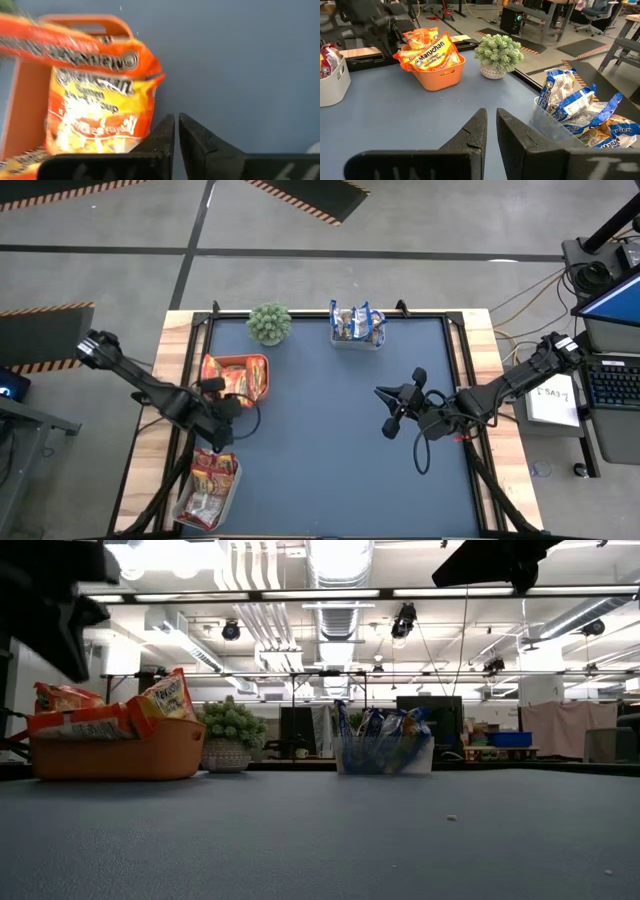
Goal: Sort Maruchan noodles
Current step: Put the orange noodle pack into the orange bin
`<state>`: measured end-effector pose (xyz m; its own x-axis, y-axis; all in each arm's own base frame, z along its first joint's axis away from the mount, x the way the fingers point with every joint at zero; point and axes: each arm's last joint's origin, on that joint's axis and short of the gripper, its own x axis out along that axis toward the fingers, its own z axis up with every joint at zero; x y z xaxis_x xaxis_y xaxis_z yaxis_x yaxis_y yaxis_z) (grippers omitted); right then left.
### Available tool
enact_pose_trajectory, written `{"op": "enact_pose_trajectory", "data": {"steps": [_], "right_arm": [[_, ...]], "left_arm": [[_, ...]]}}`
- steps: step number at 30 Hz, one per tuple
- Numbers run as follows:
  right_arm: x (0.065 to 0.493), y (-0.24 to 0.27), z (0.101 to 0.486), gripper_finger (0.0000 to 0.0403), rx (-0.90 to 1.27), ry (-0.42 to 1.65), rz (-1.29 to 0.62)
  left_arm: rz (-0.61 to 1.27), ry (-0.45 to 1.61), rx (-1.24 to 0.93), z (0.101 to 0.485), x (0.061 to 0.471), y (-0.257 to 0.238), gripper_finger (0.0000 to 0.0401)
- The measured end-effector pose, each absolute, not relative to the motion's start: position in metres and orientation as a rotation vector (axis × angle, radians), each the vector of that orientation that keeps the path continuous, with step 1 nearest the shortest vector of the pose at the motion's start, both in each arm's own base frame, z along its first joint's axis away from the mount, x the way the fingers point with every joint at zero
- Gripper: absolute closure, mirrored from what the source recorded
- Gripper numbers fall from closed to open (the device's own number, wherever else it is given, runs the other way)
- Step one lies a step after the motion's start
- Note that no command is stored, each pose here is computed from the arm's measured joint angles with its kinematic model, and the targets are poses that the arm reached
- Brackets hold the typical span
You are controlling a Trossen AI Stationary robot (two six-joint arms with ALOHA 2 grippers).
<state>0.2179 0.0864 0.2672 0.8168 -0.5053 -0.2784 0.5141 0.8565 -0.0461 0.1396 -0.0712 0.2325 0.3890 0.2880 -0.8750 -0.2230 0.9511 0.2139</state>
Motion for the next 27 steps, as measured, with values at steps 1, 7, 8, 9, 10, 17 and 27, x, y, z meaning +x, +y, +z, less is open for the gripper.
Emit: {"op": "enact_pose_trajectory", "data": {"steps": [1,7,8,9,10,17,27], "right_arm": [[0.218,0.086,0.267,0.0370,0.032,0.288,-0.543],[0.218,0.086,0.267,0.0370,0.034,0.287,-0.544],[0.218,0.086,0.267,0.0370,0.034,0.287,-0.544],[0.218,0.086,0.267,0.0370,0.034,0.287,-0.544],[0.218,0.086,0.267,0.0370,0.034,0.287,-0.544],[0.218,0.086,0.267,0.0370,0.035,0.286,-0.544],[0.218,0.086,0.267,0.0370,0.035,0.286,-0.544]], "left_arm": [[0.334,1.130,0.059,0.226,0.139,-0.071,0.0392],[0.418,1.164,0.037,0.197,0.132,-0.064,0.0399],[0.442,1.158,0.037,0.194,0.131,-0.062,0.0399],[0.466,1.153,0.038,0.191,0.130,-0.061,0.0399],[0.481,1.150,0.037,0.189,0.129,-0.060,0.0400],[0.633,1.070,-0.005,0.181,0.128,-0.053,0.0401],[0.756,1.042,-0.028,0.173,0.130,-0.047,0.0401]]}}
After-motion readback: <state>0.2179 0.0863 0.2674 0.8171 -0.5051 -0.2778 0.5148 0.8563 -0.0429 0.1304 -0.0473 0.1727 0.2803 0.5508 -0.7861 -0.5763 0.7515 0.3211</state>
